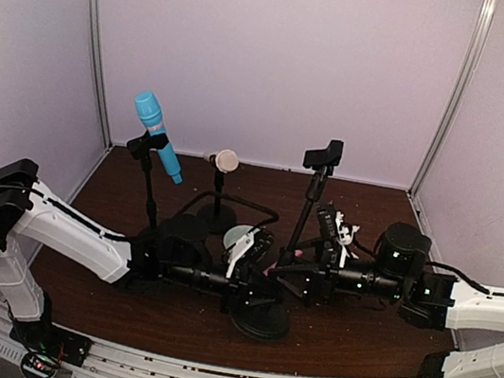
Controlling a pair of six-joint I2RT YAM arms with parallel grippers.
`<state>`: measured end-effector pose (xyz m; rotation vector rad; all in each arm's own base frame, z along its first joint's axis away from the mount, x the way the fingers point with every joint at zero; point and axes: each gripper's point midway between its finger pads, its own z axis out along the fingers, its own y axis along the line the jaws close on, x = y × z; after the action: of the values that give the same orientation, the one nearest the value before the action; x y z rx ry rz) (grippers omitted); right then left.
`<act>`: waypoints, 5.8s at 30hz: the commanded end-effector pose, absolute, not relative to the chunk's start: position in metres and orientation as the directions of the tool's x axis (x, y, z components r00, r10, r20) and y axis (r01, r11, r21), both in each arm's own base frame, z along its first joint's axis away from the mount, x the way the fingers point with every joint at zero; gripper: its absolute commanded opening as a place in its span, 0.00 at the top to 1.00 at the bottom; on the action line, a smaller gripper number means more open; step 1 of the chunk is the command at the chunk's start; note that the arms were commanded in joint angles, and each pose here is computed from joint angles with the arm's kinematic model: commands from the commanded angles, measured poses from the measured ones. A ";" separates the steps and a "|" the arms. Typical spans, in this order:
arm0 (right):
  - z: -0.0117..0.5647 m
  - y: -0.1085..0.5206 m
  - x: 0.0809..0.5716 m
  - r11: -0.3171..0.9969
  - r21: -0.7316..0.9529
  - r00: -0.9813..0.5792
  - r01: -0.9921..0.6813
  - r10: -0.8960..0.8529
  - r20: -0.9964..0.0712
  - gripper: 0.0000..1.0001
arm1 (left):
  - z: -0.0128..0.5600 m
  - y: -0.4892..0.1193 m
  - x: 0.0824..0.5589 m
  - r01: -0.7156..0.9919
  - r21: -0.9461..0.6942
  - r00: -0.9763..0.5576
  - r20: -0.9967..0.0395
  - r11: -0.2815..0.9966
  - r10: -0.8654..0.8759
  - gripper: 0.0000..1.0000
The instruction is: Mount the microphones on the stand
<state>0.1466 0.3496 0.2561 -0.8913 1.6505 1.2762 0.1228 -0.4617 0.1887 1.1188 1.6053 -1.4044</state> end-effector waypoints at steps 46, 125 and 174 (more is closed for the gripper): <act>0.287 0.335 0.119 0.092 0.433 -0.431 -0.897 0.048 -0.901 0.18 | 0.209 -0.483 0.133 0.936 -0.352 -0.349 -0.922 0.015 0.168 1.00; 0.286 0.293 0.104 0.227 0.247 -0.227 -0.942 0.112 -0.968 0.33 | 0.251 -0.479 0.068 0.948 -0.193 -0.173 -0.980 -0.255 0.097 1.00; 0.277 0.302 0.158 0.531 0.372 -0.317 -0.761 0.196 -0.928 1.00 | 0.198 -0.458 0.182 0.836 -0.138 -0.265 -0.949 0.531 0.169 1.00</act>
<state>0.1491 0.3067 0.2514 -0.5603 1.6688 1.0675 0.1351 -0.4763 0.1797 1.1003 1.7011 -0.9423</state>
